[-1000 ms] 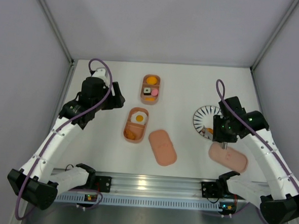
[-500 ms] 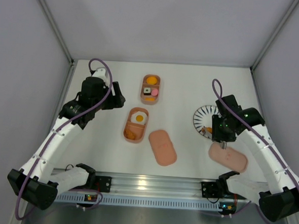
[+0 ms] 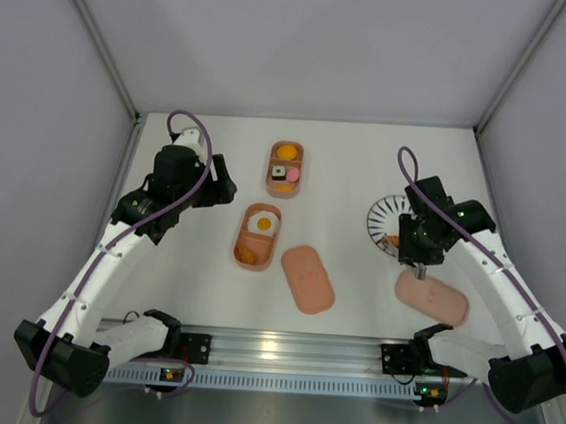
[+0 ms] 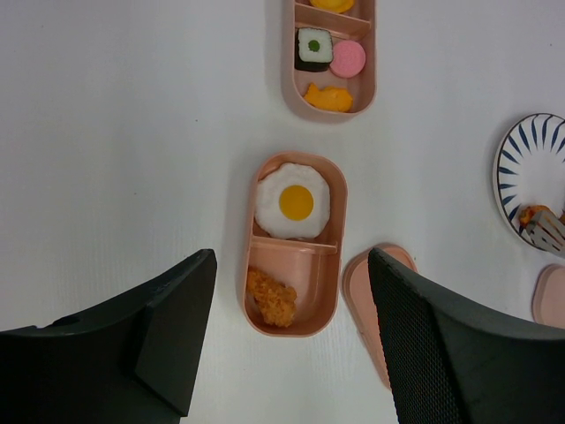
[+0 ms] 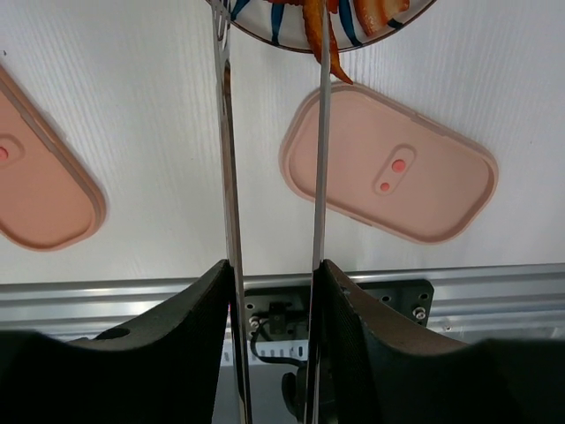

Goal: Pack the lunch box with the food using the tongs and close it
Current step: Pick up the fake food from the plate.

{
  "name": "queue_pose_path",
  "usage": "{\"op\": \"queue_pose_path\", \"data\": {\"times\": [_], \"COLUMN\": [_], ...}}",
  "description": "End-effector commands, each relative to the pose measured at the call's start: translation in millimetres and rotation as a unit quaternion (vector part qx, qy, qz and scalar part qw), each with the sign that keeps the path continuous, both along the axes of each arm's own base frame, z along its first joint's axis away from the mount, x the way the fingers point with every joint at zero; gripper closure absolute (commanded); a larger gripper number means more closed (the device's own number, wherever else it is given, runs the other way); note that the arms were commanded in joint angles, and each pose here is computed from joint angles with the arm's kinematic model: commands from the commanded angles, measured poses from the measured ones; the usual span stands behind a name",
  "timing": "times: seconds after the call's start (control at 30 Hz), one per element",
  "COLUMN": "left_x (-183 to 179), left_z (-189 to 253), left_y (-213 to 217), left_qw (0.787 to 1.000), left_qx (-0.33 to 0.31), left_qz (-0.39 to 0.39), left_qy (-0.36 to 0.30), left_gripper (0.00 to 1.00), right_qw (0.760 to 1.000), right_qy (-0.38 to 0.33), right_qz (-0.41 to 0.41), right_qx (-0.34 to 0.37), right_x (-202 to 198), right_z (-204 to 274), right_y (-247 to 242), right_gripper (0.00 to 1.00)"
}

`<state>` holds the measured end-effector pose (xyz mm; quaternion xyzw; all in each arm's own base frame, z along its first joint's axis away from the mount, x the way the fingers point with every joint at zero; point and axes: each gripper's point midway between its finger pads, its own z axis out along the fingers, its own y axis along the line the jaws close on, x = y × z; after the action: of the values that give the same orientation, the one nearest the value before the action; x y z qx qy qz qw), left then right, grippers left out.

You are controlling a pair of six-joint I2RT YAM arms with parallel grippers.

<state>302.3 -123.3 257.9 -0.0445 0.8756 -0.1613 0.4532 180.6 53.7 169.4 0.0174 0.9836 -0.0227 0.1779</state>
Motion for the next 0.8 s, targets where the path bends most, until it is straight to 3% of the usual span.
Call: {"op": "queue_pose_path", "data": {"times": [0.0,0.3,0.77], "left_x": [6.5,7.1,7.9], "left_z": [22.0,21.1,16.7], "left_y": [-2.9,-2.9,-4.4], "left_qw": [0.999,0.999,0.999], "left_qx": [-0.016,-0.016,-0.018], "left_qz": [-0.004,-0.003,-0.003], "left_qy": [-0.038,-0.036,-0.03], "left_gripper": [0.25,0.25,0.26], "right_qw": [0.998,0.993,0.989], "right_qy": [-0.067,-0.097,-0.133], "right_qz": [-0.008,-0.011,-0.033], "right_qx": [0.019,0.068,0.063], "right_x": [35.6,64.6,85.1], "right_z": [13.2,15.4,29.8], "right_y": [11.4,35.5,28.4], "right_gripper": [0.57,0.57,0.56]}}
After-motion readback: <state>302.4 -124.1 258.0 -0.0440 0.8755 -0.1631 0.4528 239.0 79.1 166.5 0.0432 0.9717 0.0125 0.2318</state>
